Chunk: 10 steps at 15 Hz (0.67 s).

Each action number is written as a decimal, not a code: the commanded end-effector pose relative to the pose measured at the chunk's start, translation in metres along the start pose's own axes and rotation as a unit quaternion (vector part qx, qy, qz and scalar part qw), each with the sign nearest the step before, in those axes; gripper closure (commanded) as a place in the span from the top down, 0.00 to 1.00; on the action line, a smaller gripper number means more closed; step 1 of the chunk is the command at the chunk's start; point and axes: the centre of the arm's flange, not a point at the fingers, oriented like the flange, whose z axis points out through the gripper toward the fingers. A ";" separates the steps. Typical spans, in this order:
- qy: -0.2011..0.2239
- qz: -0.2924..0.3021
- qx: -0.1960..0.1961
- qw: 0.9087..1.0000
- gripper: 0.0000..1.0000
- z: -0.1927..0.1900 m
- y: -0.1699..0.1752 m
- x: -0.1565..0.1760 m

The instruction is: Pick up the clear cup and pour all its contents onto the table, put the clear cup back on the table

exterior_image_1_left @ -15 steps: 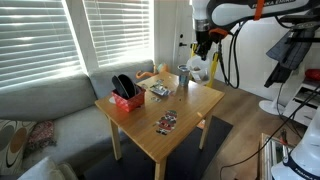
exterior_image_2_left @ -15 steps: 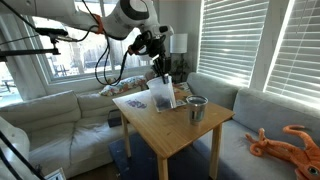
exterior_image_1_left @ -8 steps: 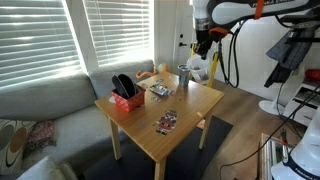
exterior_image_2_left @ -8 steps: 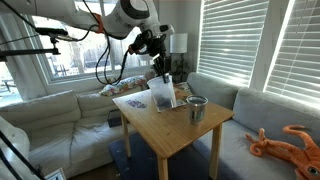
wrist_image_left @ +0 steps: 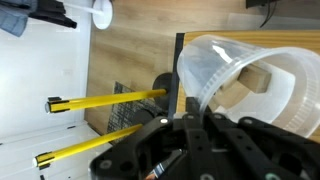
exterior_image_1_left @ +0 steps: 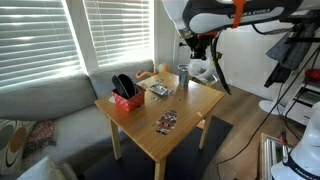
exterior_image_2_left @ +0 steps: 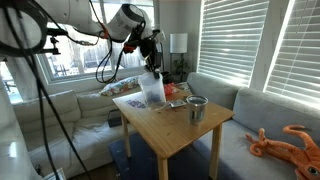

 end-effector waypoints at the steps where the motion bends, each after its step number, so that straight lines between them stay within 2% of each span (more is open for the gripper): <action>1: -0.039 -0.035 -0.087 0.995 0.01 -0.047 -0.030 0.048; 2: -0.021 -0.016 -0.046 0.999 0.01 -0.010 -0.024 0.010; 4: -0.026 -0.022 -0.055 0.998 0.04 -0.009 -0.041 0.018; 6: -0.028 -0.017 -0.054 0.998 0.04 -0.007 -0.036 0.019; 7: -0.028 -0.014 -0.053 0.998 0.01 -0.008 -0.031 0.018; 10: -0.057 0.002 -0.112 0.992 0.01 -0.031 -0.066 0.039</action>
